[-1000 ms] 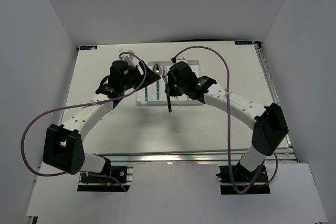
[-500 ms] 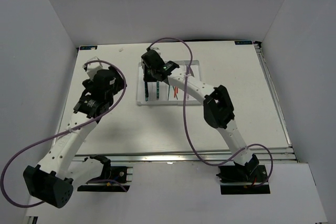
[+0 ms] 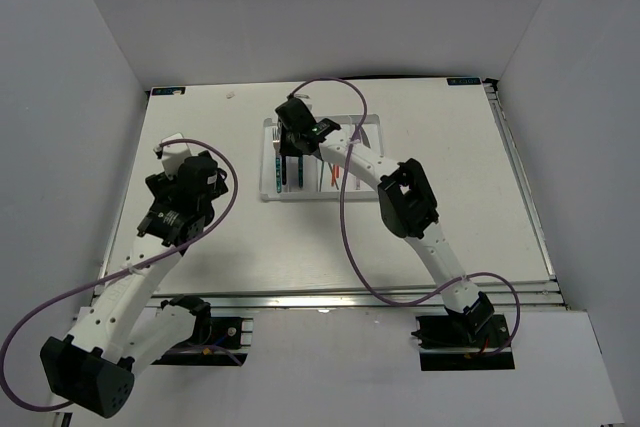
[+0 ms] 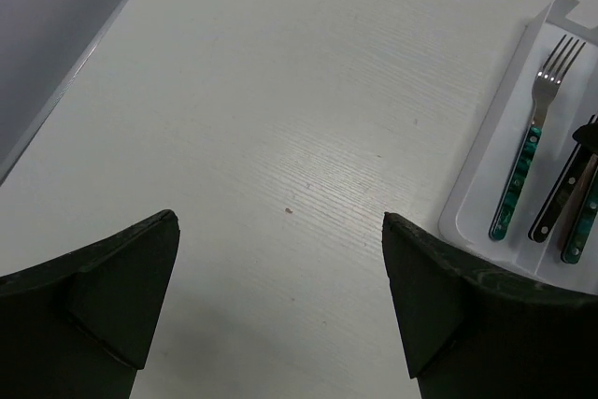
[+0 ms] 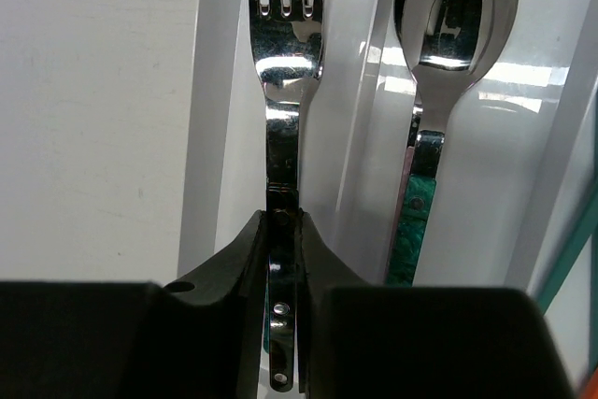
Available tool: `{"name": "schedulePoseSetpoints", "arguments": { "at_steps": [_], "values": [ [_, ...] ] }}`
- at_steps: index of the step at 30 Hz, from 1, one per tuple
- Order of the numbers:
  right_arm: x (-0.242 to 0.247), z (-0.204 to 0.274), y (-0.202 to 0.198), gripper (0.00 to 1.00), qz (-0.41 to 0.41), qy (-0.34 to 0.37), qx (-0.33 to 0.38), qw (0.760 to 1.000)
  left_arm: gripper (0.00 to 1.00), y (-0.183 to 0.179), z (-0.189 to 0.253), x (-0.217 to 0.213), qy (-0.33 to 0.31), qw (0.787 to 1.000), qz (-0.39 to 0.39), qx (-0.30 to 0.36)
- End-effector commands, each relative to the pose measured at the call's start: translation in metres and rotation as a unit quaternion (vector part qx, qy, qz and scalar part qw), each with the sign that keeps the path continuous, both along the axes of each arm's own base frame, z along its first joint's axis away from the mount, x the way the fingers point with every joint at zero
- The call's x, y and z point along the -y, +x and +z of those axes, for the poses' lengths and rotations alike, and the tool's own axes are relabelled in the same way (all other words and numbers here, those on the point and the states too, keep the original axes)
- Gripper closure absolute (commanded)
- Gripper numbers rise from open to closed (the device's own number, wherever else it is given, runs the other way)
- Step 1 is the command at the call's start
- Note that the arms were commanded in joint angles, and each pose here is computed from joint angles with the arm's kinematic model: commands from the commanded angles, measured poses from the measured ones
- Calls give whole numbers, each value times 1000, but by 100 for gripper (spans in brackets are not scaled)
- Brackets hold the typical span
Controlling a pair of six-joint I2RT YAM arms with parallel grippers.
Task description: Sort the eating utensils into containers
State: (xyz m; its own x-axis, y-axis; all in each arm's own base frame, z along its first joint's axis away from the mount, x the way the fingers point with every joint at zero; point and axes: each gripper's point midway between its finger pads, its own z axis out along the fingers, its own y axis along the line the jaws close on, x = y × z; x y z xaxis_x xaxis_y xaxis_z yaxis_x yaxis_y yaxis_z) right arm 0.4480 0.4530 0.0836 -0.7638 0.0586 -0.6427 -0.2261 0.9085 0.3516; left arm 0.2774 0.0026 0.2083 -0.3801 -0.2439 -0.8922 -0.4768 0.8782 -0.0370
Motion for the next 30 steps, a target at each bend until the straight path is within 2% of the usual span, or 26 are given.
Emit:
{"name": "schedulePoseSetpoints", "arguments": {
  "at_steps": [1,9,12,14,15,18,21,22,23,24,25,26,27,28,29,30],
  "values": [
    [-18,20,13,98,-7,48,24,999,2,2,2,-1,7,1000,0,-1],
    [-22,7,12,92,-10,53,12,998,2,2,3,2,1,1000,-10,3],
    [-22,3,12,85,-11,51,10,999,2,2,3,3,2,1000,-12,1],
    [-23,4,11,67,-9,52,10,999,2,2,3,3,1,1000,-13,1],
    [-24,7,10,61,-8,54,11,998,2,2,3,3,1,1000,-13,2],
    [-25,26,9,57,-5,61,21,998,2,2,4,3,1,1000,-13,3],
    [-25,59,5,46,-1,73,43,996,2,2,5,2,1,1000,-11,6],
    [-23,65,4,37,-1,74,47,996,2,2,5,2,1,1000,-11,6],
    [-20,87,2,36,-1,85,57,995,2,1,5,1,2,1000,-9,6],
    [-13,106,-3,28,-2,86,67,994,2,1,5,0,3,1000,-5,7],
    [-10,96,-5,13,-3,75,62,995,2,1,6,0,3,1000,-5,7],
    [-4,127,-10,11,-3,89,81,993,2,1,7,-2,4,1000,1,10],
    [2,139,-13,11,-1,88,94,992,2,0,8,-4,6,1000,5,11],
    [10,131,-21,11,2,75,87,993,2,-1,9,-6,7,1000,11,13],
    [22,166,-30,11,2,87,110,990,2,-2,12,-11,12,1000,24,16],
    [33,176,-34,11,-2,81,122,989,2,-2,15,-12,10,999,28,21]
  ]
}}
